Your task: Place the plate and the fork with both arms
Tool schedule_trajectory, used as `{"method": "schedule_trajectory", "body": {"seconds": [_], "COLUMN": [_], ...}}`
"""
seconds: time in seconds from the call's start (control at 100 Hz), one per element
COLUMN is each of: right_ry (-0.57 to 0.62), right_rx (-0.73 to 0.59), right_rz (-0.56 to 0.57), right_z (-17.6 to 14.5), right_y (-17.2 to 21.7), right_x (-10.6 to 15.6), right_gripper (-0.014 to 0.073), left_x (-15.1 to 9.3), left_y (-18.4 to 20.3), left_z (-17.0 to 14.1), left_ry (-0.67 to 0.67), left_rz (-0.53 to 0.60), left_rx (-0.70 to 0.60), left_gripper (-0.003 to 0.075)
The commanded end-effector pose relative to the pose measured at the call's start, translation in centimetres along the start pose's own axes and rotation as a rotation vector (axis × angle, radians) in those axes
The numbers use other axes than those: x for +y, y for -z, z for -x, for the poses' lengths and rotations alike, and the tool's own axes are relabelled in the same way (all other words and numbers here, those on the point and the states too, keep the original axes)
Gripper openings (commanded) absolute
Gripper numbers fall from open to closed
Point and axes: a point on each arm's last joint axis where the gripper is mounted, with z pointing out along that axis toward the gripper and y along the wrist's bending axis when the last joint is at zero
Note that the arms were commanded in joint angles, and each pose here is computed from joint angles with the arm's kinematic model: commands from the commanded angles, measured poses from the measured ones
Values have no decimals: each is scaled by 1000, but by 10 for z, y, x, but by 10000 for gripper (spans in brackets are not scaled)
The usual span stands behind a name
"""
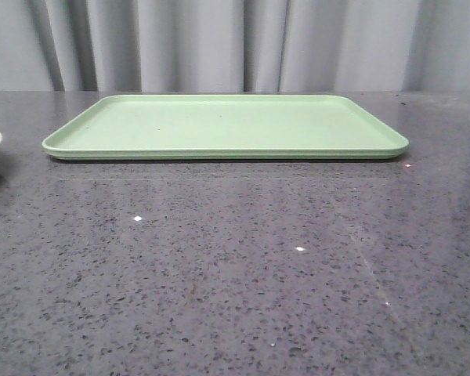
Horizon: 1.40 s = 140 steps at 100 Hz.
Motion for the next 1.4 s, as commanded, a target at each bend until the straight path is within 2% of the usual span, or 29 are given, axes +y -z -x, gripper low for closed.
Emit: {"method": "schedule_trajectory", "body": {"seconds": [0.0, 0.38, 0.51, 0.74, 0.84, 0.9, 0.97, 1.06, 1.16, 1.39], "right_ry": [11, 20, 120, 123, 124, 109, 54, 8, 3, 0], "right_rx": [-113, -114, -251, -403, -515, -537, -494, -379, -242, 26], "right_rz": [4, 3, 7, 28, 43, 45, 40, 27, 10, -19], "right_z": [10, 10, 23, 36, 45, 50, 59, 76, 99, 147], "right_y": [3, 3, 5, 9, 14, 16, 17, 20, 22, 10], "right_x": [1, 1, 2, 5, 7, 7, 6, 6, 7, 10], "right_gripper": [-120, -120, -120, -120, -120, -120, -120, -120, -120, -120], "left_x": [0, 0, 0, 0, 0, -1, -2, -4, -7, -10], "left_y": [3, 3, 3, 3, 4, 6, 8, 11, 12, 0], "left_z": [5, 5, 5, 7, 13, 20, 34, 63, 97, 152], "left_ry": [2, 2, 2, 3, 76, 106, 118, 154, 157, 94], "left_rz": [-1, -1, -1, -1, -4, -9, -16, -31, -44, -35], "left_rx": [-97, -97, -99, -115, -100, -53, -39, -67, -6, 400], "left_gripper": [-20, -20, -20, -20, -20, -20, -20, -20, -20, -20]}}
